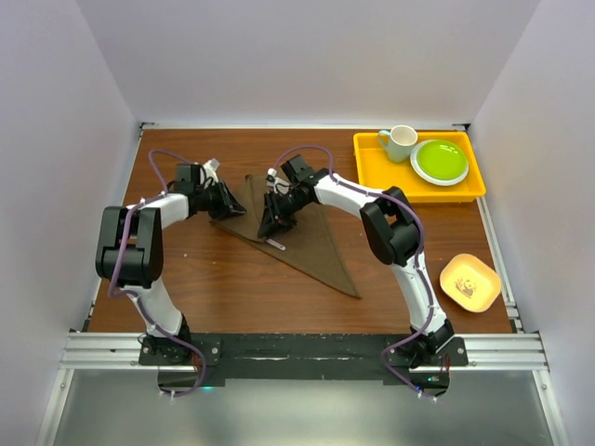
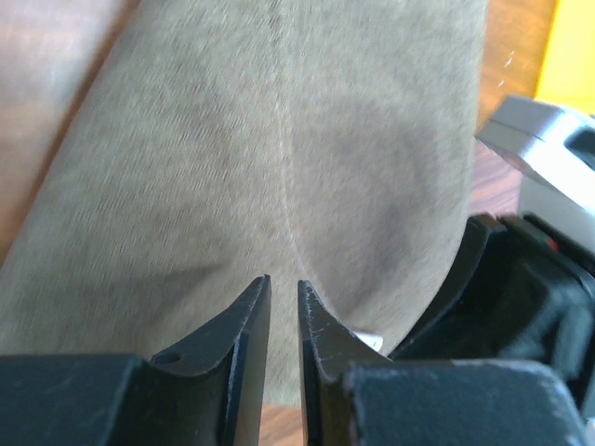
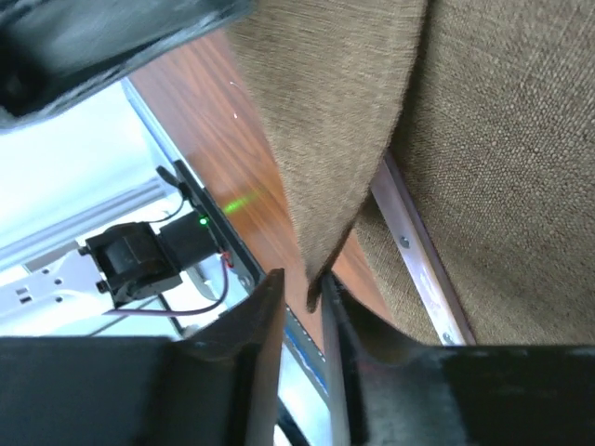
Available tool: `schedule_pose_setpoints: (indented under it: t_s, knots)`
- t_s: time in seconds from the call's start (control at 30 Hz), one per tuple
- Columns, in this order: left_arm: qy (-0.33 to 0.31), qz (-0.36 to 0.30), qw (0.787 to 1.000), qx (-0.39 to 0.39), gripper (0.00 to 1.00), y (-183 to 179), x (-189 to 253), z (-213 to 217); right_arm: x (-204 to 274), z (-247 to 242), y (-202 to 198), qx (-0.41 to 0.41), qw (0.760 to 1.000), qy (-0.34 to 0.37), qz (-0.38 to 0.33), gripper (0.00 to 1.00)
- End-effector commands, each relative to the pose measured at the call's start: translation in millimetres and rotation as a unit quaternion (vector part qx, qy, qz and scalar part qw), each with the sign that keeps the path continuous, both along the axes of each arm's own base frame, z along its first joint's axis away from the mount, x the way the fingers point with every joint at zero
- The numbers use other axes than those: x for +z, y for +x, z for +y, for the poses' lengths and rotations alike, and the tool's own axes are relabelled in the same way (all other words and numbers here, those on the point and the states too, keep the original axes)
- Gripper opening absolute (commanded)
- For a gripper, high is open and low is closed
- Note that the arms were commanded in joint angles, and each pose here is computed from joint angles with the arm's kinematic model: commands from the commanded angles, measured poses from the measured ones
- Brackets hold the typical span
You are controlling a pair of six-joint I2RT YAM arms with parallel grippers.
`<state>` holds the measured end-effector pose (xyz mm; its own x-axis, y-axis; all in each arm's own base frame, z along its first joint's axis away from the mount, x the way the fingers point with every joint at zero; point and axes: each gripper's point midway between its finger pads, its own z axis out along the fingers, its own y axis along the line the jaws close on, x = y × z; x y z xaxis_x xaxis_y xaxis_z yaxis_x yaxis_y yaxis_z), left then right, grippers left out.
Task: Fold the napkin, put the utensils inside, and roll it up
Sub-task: Fold the napkin
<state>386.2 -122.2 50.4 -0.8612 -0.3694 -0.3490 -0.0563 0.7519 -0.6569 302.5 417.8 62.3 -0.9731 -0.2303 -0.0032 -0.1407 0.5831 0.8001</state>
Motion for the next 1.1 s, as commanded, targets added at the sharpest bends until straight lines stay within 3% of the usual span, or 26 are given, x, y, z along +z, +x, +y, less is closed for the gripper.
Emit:
schedule_pose_setpoints:
  t_s: [0.0,0.1,0.3,0.5,0.8,0.9,1.03,1.07]
  knots:
    - [-0.054,-0.079,0.995,0.01,0.21,51.0,32.2,-8.5,20.6,-1.9,6.3,0.026,0.999,-0.012,-0.044,0.38]
    - [-0.06,-0.085,0.994,0.014,0.19,69.6,29.3,-9.6,27.6,-10.7,10.5,0.034,0.996,-0.04,-0.074,0.47]
    - [-0.075,-0.097,0.992,0.017,0.17,97.4,23.3,-12.4,37.9,-11.4,14.9,0.046,0.993,-0.046,-0.095,0.49]
    - [-0.08,-0.099,0.992,0.023,0.17,117.5,15.5,-11.7,35.1,13.3,7.8,0.067,0.995,0.004,-0.071,0.37]
    - [-0.074,-0.083,0.994,0.025,0.16,125.0,-8.3,-8.5,-8.9,18.0,-9.8,0.091,0.994,-0.028,-0.053,0.3]
    - [-0.057,-0.096,0.993,0.021,0.16,125.5,3.6,-5.2,4.1,20.0,-9.8,0.094,0.994,-0.024,-0.053,0.29]
    - [-0.042,-0.142,0.989,0.012,0.25,122.5,57.3,-3.8,64.7,11.2,8.4,0.071,0.991,-0.02,-0.11,0.38]
    - [-0.038,-0.144,0.989,0.012,0.28,118.8,66.2,-3.9,79.0,4.5,10.8,0.058,0.991,-0.023,-0.118,0.48]
